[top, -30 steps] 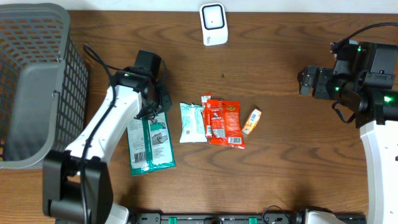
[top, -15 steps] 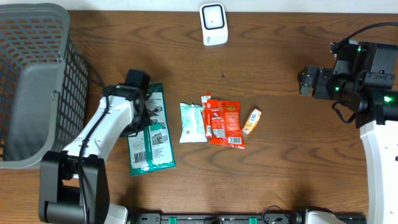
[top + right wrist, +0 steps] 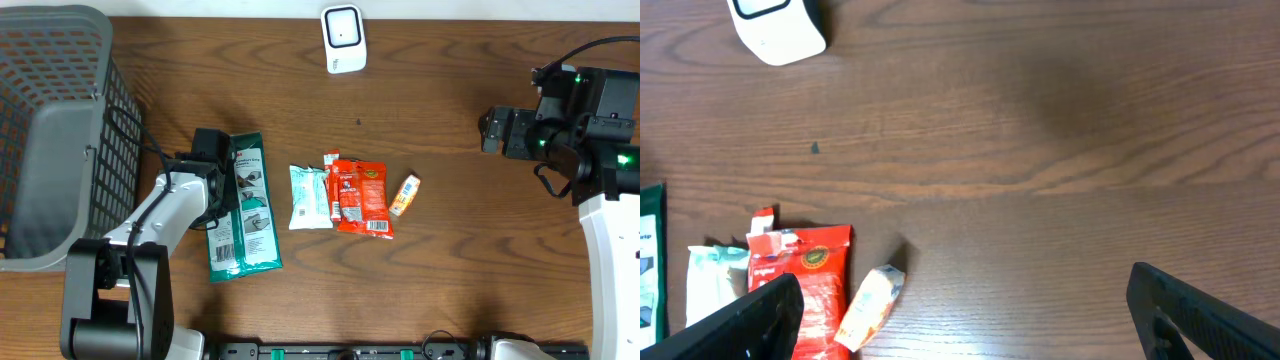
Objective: Scan the item barcode
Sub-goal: 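Lower the 3M gloves package onto the table left of the wipes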
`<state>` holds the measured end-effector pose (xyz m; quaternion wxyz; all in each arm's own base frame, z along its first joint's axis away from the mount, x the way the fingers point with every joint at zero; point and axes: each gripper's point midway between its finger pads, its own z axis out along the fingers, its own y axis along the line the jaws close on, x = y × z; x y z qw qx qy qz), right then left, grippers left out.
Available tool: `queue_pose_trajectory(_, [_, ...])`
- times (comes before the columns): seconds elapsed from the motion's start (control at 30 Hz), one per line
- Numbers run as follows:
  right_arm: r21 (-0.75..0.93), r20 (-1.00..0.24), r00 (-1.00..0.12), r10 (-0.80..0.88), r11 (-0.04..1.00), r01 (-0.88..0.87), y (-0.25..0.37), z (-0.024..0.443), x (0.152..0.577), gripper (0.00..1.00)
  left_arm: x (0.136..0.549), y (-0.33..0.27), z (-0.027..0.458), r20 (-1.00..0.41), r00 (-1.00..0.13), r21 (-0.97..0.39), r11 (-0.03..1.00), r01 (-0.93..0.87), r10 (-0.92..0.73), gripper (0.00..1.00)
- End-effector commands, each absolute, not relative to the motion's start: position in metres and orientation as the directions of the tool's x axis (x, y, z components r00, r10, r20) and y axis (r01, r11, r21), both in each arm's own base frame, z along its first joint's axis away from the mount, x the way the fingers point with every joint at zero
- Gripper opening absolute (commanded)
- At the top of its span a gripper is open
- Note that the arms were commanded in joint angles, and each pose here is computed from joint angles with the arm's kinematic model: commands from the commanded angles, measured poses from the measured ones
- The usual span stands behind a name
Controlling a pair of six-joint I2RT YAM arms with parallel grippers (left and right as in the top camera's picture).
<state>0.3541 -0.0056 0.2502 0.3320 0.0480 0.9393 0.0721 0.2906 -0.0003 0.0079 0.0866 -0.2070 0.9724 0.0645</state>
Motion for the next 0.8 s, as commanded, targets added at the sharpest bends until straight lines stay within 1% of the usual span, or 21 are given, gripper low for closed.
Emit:
queue_pose_trajectory(0.0, [0.173,-0.632,-0.761,0.149,0.984,0.049,-0.007,0.258,0.355,0.99,0.288,-0.016,0.005,-0.146,-0.908,0.006,0.918,-0.397,-0.392,0.11])
queue_pose_trajectory(0.1, [0.173,-0.632,-0.761,0.149,0.984,0.049,-0.007,0.258,0.355,0.99,0.285,-0.019,0.003,-0.132,-0.91,-0.008,0.919,-0.395,-0.393,0.12])
queue_pose_trajectory(0.37, [0.173,-0.632,-0.761,0.149,0.984,0.049,-0.007,0.258,0.355,0.99,0.283,-0.024,-0.011,-0.146,-0.903,-0.049,0.915,-0.401,-0.404,0.12])
queue_pose_trajectory(0.5, [0.173,-0.631,-0.761,0.149,0.984,0.049,-0.007,0.258,0.355,0.99,0.283,-0.046,-0.01,-0.092,-0.913,-0.159,0.911,-0.381,-0.398,0.12])
queue_pose_trajectory(0.6, [0.173,-0.631,-0.761,0.149,0.984,0.049,-0.007,0.258,0.355,0.99,0.283,-0.058,-0.009,-0.077,-0.921,-0.203,0.91,-0.361,-0.382,0.12])
queue_pose_trajectory(0.7, [0.173,-0.631,-0.761,0.149,0.984,0.049,-0.007,0.258,0.355,0.99,0.286,-0.068,-0.008,-0.093,-0.928,-0.215,0.918,-0.334,-0.36,0.12])
queue_pose_trajectory(0.77, [0.173,-0.632,-0.761,0.149,0.984,0.049,-0.007,0.258,0.355,0.99,0.294,-0.077,-0.006,-0.128,-0.933,-0.234,0.924,-0.302,-0.337,0.12])
